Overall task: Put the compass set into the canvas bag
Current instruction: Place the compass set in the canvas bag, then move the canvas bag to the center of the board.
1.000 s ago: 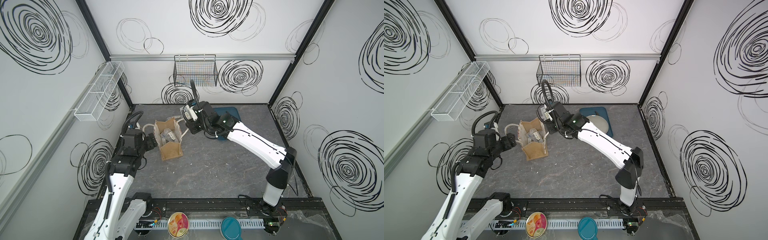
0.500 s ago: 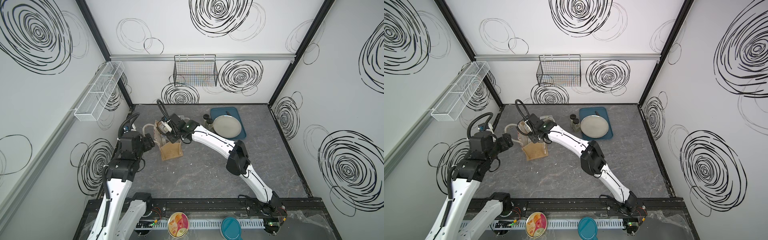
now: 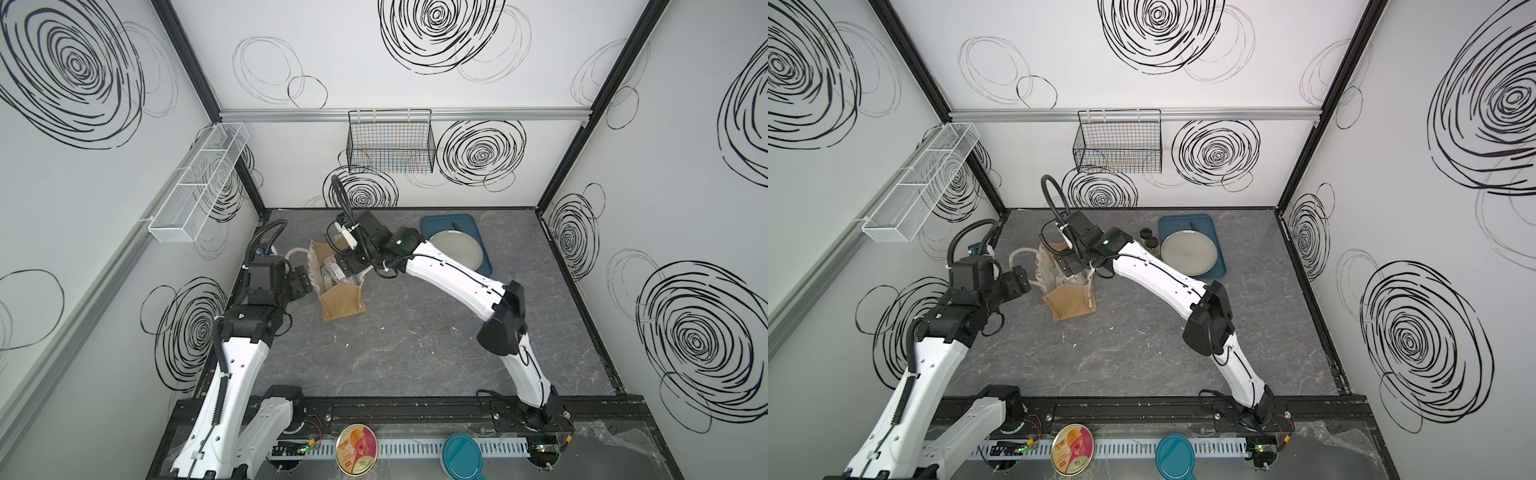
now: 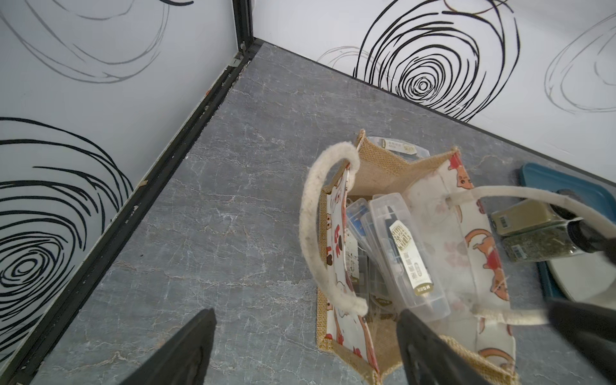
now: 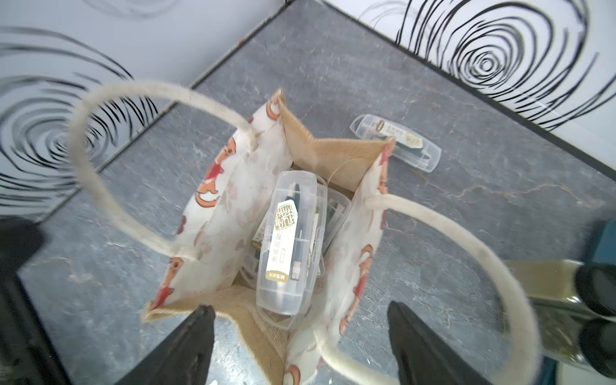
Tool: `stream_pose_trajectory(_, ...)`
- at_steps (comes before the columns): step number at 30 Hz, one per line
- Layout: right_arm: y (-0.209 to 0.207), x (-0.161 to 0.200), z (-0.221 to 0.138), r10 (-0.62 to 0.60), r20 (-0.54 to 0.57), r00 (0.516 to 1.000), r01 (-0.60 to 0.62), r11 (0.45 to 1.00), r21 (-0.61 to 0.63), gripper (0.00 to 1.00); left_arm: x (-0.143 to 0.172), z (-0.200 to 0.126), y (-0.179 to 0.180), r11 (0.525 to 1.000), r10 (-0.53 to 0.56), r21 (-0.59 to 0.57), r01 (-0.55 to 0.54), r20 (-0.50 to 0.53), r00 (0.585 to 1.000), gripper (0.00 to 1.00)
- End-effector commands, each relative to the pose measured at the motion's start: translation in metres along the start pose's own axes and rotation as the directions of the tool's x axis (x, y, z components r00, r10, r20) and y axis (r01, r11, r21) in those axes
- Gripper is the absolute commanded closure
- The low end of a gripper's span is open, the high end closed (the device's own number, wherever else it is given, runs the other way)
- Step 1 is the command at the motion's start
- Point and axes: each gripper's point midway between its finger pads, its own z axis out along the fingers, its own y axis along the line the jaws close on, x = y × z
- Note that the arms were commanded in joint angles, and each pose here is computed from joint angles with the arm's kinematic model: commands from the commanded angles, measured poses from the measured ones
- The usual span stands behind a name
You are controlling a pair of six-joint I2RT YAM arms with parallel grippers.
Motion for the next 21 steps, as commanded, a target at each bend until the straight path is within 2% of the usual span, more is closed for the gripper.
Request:
stream_pose_trajectory(1,-0.041,-0.004,-0.013,0.177,0.017,0.984,-0.177,0.984,-0.017,0.17,-0.021,0.004,-0.002,1.0,-0.001,0.025,0.0,0.046,0.999,0.12)
stream_pose_trajectory(4,-0.06,0.005,-0.005,0.264,-0.016,0.964,-0.265,0.961,-0.076,0.2,-0.022,0.016,0.0,0.999,-0.017,0.048,0.016,0.029,0.999,0.13)
stream_pose_trajectory(8,-0.07,0.018,0.011,0.322,-0.051,0.945,-0.326,0.938,-0.116,0.26,-0.027,0.025,-0.008,0.995,-0.013,0.095,0.011,0.026,1.0,0.14)
stream_pose_trajectory(12,-0.065,0.032,0.034,0.341,-0.11,0.934,-0.355,0.923,-0.149,0.39,-0.023,0.037,-0.013,0.992,-0.012,0.125,0.012,-0.002,1.0,0.18)
stream_pose_trajectory(16,-0.066,0.044,0.046,0.369,-0.155,0.916,-0.389,0.912,-0.126,0.6,-0.014,0.05,-0.015,0.988,-0.014,0.15,0.019,-0.038,0.999,0.32)
stream_pose_trajectory(19,-0.071,0.044,0.038,0.392,-0.16,0.906,-0.409,0.908,-0.089,0.71,-0.011,0.056,-0.018,0.986,-0.001,0.164,0.01,-0.058,0.998,0.47)
stream_pose_trajectory(21,-0.074,0.041,0.029,0.401,-0.135,0.906,-0.413,0.908,-0.072,0.87,-0.011,0.056,-0.022,0.984,0.002,0.18,0.009,-0.06,0.998,0.57)
